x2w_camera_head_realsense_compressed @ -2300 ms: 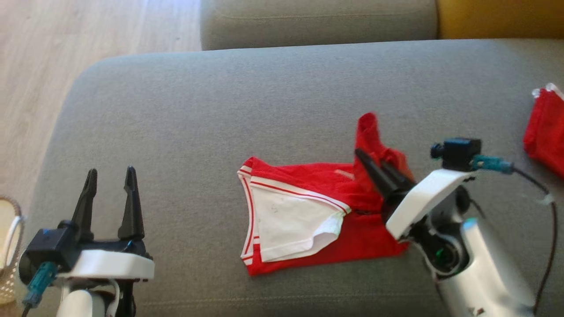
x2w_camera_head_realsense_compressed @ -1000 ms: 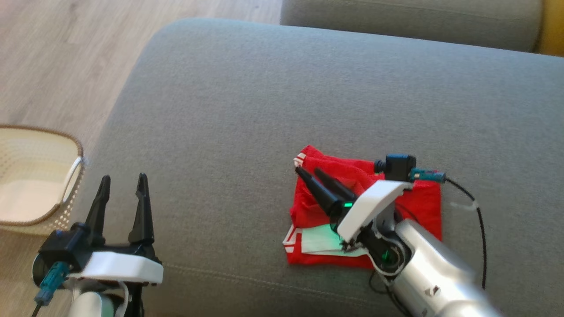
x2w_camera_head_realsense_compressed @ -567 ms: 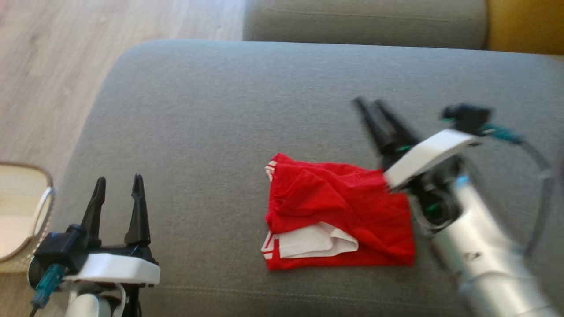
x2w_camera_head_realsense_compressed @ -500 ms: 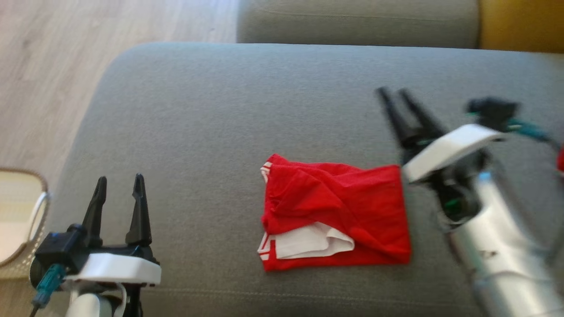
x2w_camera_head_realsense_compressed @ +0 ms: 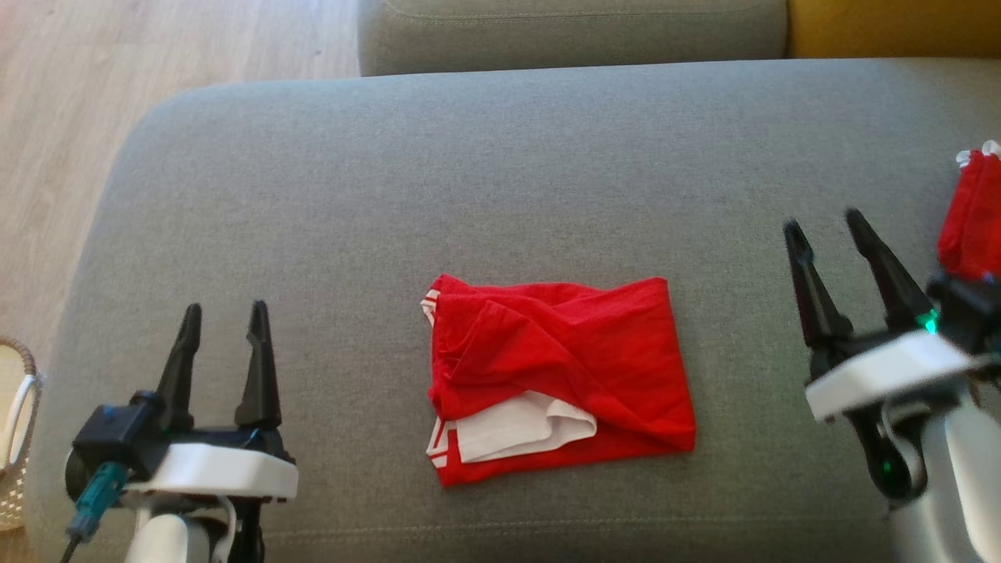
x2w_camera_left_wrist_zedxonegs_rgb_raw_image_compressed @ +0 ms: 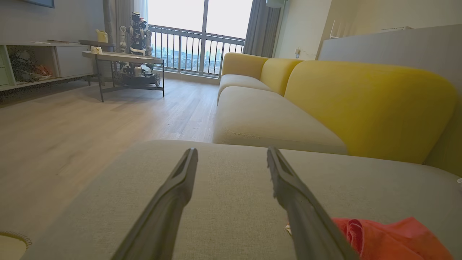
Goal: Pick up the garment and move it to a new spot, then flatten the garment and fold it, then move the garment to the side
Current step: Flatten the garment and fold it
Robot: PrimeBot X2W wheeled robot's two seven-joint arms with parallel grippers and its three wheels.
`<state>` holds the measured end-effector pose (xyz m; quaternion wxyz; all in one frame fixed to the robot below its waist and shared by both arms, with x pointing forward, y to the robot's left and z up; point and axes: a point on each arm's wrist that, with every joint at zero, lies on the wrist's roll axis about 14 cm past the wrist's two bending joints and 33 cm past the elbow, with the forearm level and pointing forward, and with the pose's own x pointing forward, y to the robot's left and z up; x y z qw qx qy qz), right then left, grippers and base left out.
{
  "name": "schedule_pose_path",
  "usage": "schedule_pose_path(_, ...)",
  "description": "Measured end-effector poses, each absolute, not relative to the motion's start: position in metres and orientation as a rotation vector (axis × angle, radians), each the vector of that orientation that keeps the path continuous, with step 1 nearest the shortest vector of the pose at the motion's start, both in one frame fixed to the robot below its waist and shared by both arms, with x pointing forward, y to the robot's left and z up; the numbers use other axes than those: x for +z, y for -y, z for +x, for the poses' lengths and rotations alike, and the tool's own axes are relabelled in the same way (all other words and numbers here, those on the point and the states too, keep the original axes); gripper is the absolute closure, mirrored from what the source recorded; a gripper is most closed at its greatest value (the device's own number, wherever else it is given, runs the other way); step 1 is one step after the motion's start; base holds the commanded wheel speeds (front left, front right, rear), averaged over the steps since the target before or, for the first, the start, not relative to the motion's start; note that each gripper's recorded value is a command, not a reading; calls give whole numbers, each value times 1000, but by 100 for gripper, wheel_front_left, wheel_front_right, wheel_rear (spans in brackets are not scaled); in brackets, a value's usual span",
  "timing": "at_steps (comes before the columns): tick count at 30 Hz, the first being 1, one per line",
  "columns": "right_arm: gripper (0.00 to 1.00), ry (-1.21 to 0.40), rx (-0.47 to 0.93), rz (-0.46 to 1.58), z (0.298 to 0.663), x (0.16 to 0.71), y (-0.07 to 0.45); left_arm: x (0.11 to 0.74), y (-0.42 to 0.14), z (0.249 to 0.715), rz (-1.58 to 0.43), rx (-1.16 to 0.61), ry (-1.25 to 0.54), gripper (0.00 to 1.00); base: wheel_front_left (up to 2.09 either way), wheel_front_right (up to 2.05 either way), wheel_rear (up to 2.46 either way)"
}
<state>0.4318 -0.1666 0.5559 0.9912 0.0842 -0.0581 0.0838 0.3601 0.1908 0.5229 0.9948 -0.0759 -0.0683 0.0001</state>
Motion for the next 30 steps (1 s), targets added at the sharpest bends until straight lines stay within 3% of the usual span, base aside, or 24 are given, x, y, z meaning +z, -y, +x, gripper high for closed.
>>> schedule_pose_path(14,0,127,75,46,404,524,181,523,-176,362,-170,-33,133,0,0,0,0)
schedule_pose_path(15,4,124,78,47,405,523,179,522,-176,362,-170,-32,130,0,0,0,0)
schedule_pose_path(16,65,119,85,48,406,521,177,521,-176,362,-170,-30,127,0,0,0,0)
schedule_pose_path(17,100,113,101,49,407,519,171,519,-177,362,-170,-28,122,0,0,0,0)
schedule_pose_path(24,100,71,347,86,424,508,94,509,-184,364,-166,-4,91,0,0,0,0)
schedule_pose_path(30,100,-84,543,76,424,465,44,500,-193,358,-160,30,63,0,0,0,0)
